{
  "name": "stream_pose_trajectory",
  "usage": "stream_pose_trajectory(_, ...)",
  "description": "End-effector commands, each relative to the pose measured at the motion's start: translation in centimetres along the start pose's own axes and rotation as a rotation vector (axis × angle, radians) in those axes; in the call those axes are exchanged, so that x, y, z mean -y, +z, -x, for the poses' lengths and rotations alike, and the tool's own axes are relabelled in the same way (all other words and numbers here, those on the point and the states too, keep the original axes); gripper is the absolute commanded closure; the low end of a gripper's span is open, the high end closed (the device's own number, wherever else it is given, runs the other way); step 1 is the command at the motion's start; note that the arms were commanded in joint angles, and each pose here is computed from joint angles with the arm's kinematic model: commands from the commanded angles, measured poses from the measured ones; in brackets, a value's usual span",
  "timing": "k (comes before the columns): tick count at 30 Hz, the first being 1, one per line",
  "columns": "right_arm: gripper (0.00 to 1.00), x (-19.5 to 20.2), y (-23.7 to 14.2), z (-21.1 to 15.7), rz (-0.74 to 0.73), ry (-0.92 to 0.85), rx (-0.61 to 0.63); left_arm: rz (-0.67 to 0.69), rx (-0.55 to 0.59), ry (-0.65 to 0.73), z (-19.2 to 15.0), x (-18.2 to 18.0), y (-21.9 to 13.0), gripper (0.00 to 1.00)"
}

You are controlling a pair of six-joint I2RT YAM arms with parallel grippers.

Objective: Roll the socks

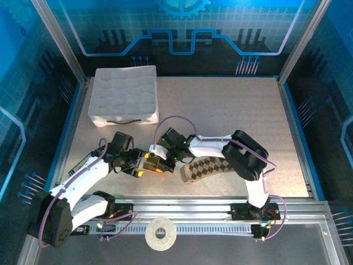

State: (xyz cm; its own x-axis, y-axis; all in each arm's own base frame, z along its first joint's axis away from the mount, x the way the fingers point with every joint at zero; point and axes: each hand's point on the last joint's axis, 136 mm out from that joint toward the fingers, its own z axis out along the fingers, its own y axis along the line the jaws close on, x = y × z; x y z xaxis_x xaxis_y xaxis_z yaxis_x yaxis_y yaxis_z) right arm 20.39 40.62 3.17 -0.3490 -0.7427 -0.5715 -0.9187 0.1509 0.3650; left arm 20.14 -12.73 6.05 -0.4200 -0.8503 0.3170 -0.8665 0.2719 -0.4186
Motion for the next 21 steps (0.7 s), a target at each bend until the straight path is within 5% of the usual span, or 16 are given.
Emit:
stream_pose_trajectory(1,1.00,-1.6,1.1,-4.5,0.187,0.252,-0.136,-0.015,-0.038,0.018,-0.8,0.1,0.6,0.34)
stream_pose_trajectory(12,1.00,-0.3,1.5,-5.7,0.220,0.391,-0.176,0.107,-0.026,0.043,-0.2,-1.9,4.2,0.51)
stream_pose_trajectory(17,0.99,-0.3,1.0,-5.0,0.185,0.343,-0.155,0.285,-0.011,-0.005,0.2,-5.7,4.8,0.75)
stream_pose_trajectory(19,0.85,-0.4,0.4,-4.3,0.118,0.242,-0.131,0.348,0.014,-0.038,0.4,-7.1,4.1,0.95)
stream_pose_trajectory(21,0.70,-0.3,-0.5,-3.3,-0.003,0.114,-0.086,0.380,0.026,-0.074,0.4,-8.0,3.6,1.00)
